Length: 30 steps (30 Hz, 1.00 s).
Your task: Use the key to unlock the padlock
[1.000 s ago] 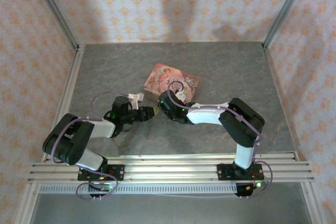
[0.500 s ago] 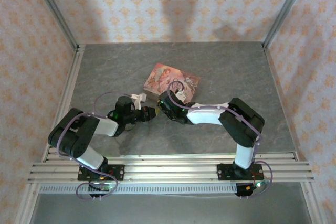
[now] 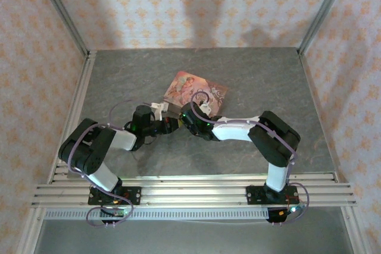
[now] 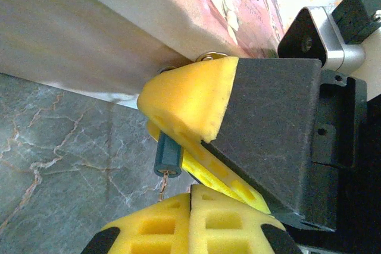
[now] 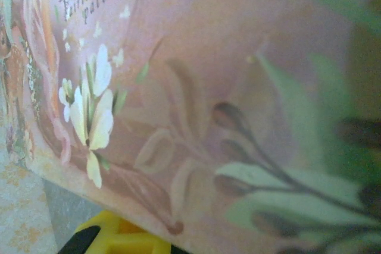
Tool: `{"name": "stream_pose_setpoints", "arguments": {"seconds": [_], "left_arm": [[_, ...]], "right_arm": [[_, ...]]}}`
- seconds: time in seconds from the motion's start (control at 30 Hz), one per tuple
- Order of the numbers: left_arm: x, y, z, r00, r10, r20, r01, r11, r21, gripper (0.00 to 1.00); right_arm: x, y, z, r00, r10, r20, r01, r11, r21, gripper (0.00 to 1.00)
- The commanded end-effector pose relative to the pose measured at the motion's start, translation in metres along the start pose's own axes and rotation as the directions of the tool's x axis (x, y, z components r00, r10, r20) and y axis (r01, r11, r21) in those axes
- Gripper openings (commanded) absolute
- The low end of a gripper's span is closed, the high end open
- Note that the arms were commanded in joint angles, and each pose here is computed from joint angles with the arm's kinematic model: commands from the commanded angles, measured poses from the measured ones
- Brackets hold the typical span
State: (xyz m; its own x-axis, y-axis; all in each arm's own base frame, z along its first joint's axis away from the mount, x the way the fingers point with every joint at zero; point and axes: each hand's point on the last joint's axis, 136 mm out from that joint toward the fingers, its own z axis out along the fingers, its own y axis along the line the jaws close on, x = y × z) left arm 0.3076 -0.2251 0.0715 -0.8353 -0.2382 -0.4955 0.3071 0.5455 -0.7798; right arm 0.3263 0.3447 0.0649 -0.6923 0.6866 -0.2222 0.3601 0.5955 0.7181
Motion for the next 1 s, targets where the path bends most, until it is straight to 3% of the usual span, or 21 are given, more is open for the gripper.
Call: {"name": "stream_pose_setpoints", "arguments": {"seconds": [0.0, 0.13, 0.33, 0.53, 0.77, 0.97], "left_arm": [[-0.014, -0.014, 0.006, 0.997, 0.070, 0.028, -0.072, 0.997, 0.042, 0.00], [-0.011, -0.010, -0.003, 0.995, 0.097, 0.022, -0.096, 0.995, -0.018, 0.02], [-0.003, -0.001, -0.029, 0.992, 0.124, 0.039, -0.120, 0.988, -0.100, 0.23], [0.005, 0.008, -0.034, 0.994, 0.104, 0.026, -0.100, 0.989, -0.110, 0.36], [0.004, 0.006, -0.021, 0.996, 0.081, 0.027, -0.080, 0.996, -0.035, 0.38], [0.001, 0.005, -0.011, 0.998, 0.054, 0.014, -0.054, 0.999, 0.002, 0.25]], "right_arm": [[0.022, -0.023, 0.005, 0.989, 0.109, -0.096, -0.104, 0.993, 0.054, 0.00], [0.018, -0.026, 0.003, 0.990, 0.114, -0.077, -0.110, 0.992, 0.058, 0.00], [0.016, -0.023, 0.000, 0.991, 0.111, -0.071, -0.108, 0.993, 0.051, 0.00], [0.017, -0.021, 0.001, 0.991, 0.111, -0.079, -0.107, 0.993, 0.048, 0.00], [0.018, -0.021, 0.000, 0.990, 0.114, -0.082, -0.111, 0.993, 0.045, 0.00], [0.018, -0.020, 0.000, 0.989, 0.121, -0.083, -0.118, 0.992, 0.041, 0.00]]}}
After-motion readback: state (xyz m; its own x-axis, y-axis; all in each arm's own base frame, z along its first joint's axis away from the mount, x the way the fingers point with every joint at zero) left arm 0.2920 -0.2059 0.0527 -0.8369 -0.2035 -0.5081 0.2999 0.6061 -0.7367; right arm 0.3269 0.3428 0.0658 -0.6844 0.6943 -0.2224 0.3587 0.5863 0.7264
